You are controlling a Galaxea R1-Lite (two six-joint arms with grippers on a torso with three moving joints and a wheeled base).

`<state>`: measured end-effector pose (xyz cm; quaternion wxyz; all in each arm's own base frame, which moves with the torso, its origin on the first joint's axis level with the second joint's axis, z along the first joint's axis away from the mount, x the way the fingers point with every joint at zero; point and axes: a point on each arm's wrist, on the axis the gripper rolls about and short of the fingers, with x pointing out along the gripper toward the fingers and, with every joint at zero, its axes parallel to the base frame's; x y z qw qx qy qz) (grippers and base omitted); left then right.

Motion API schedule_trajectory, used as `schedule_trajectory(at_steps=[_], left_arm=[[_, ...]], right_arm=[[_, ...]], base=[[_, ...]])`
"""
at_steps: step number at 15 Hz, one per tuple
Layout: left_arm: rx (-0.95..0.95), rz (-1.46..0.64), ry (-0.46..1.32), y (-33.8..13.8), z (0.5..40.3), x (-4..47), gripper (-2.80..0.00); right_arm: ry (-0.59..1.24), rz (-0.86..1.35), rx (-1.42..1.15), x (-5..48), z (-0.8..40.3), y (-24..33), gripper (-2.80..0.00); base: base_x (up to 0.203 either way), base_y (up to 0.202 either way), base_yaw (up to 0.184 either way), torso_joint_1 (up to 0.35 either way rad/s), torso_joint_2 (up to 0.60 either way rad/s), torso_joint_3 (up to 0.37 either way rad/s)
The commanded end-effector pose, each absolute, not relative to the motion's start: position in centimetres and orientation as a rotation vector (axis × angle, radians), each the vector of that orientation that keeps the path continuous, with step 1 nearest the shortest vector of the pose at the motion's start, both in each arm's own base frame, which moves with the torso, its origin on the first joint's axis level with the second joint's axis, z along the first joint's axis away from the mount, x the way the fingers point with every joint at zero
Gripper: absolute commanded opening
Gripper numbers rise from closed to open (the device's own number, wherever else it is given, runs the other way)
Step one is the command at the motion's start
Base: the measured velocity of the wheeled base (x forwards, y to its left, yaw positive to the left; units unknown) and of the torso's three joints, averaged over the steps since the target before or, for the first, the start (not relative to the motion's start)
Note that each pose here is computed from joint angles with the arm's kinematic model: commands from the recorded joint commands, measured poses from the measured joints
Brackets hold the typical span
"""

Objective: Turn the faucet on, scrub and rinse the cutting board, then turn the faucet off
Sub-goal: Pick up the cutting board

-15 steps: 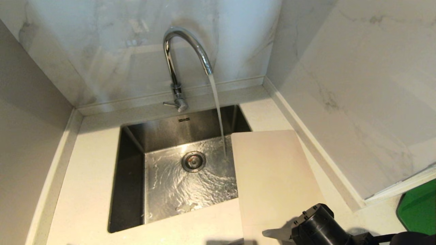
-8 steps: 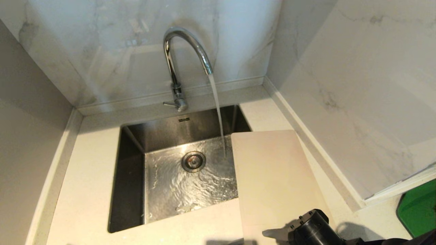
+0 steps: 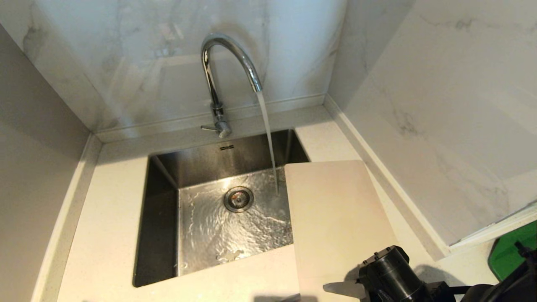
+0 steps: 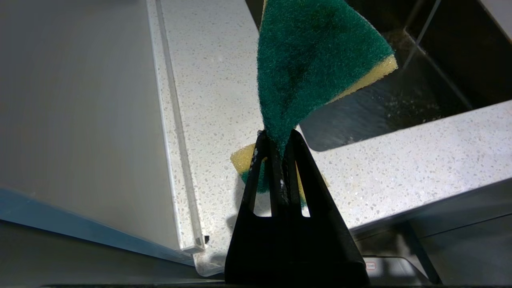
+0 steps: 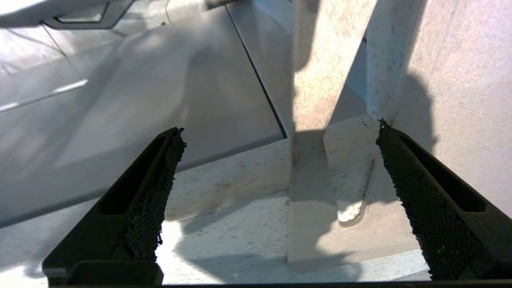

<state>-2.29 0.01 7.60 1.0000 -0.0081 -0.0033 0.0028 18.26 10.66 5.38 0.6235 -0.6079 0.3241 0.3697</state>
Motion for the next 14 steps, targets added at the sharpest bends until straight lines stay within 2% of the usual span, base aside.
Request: schedule_trajectory(at_steps=[1, 14], left_arm=[[-0.017, 0.006, -0.005, 0.0, 7.6, -2.3, -2.80], [-0.017, 0.006, -0.005, 0.0, 7.6, -2.3, -2.80]], right_arm=[[0.758, 0.852, -1.402, 18.3, 5.1, 10.5, 0.00], [0.800, 0.878, -1.406, 18.9, 2.8, 10.9, 0.00]], base=[[0.000, 0.000, 0.000, 0.000, 0.00, 0.000], [0.000, 0.000, 0.000, 0.000, 0.00, 0.000]])
